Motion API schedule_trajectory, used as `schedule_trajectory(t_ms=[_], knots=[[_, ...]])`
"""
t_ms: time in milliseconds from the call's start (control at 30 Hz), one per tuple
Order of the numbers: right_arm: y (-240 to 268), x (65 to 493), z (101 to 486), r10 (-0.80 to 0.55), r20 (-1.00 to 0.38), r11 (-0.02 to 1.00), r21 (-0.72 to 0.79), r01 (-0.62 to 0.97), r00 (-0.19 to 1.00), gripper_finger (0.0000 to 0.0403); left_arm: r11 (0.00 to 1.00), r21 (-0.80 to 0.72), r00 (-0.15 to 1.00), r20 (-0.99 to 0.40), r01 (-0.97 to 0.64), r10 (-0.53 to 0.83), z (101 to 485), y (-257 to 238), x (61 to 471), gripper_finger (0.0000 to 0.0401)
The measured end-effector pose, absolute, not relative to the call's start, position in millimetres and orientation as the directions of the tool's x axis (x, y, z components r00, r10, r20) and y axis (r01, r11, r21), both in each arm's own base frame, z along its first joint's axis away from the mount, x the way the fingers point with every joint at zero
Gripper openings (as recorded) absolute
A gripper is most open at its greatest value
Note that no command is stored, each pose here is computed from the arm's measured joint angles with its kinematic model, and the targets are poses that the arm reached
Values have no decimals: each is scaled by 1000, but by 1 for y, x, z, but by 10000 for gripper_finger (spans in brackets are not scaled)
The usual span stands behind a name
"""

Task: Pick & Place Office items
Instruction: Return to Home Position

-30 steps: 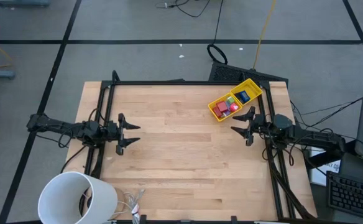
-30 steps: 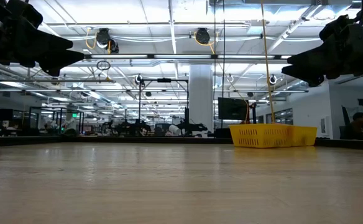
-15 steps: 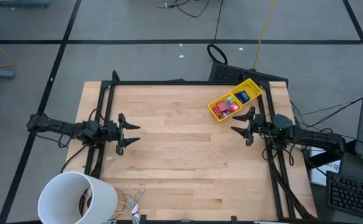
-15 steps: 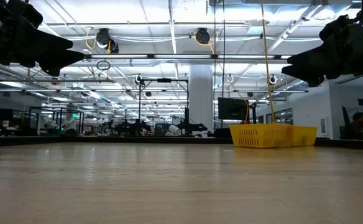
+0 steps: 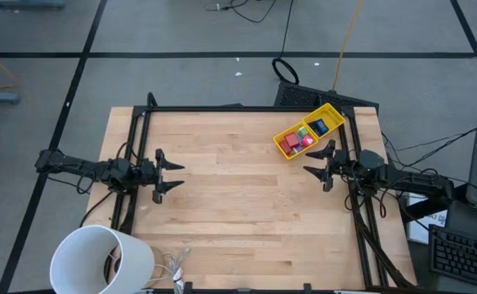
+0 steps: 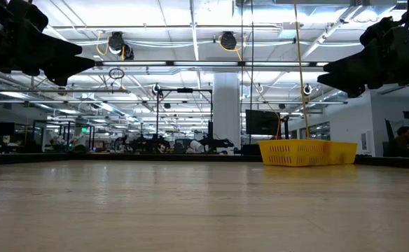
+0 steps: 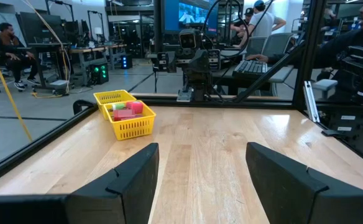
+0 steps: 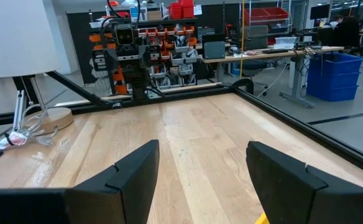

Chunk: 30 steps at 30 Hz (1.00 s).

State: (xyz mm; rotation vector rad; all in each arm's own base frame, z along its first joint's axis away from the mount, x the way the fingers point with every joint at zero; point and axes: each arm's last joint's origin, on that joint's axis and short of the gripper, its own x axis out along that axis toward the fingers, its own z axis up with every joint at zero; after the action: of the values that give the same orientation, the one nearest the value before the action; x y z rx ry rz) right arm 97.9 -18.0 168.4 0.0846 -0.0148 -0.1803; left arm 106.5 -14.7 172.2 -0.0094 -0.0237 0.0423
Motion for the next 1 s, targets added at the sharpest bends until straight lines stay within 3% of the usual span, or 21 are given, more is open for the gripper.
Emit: schedule_trajectory(t_ms=[1000], knots=[[-18, 98, 168, -180, 7, 980, 85, 179, 984, 229, 999, -10, 999, 23, -42, 42, 172, -15, 107, 241]])
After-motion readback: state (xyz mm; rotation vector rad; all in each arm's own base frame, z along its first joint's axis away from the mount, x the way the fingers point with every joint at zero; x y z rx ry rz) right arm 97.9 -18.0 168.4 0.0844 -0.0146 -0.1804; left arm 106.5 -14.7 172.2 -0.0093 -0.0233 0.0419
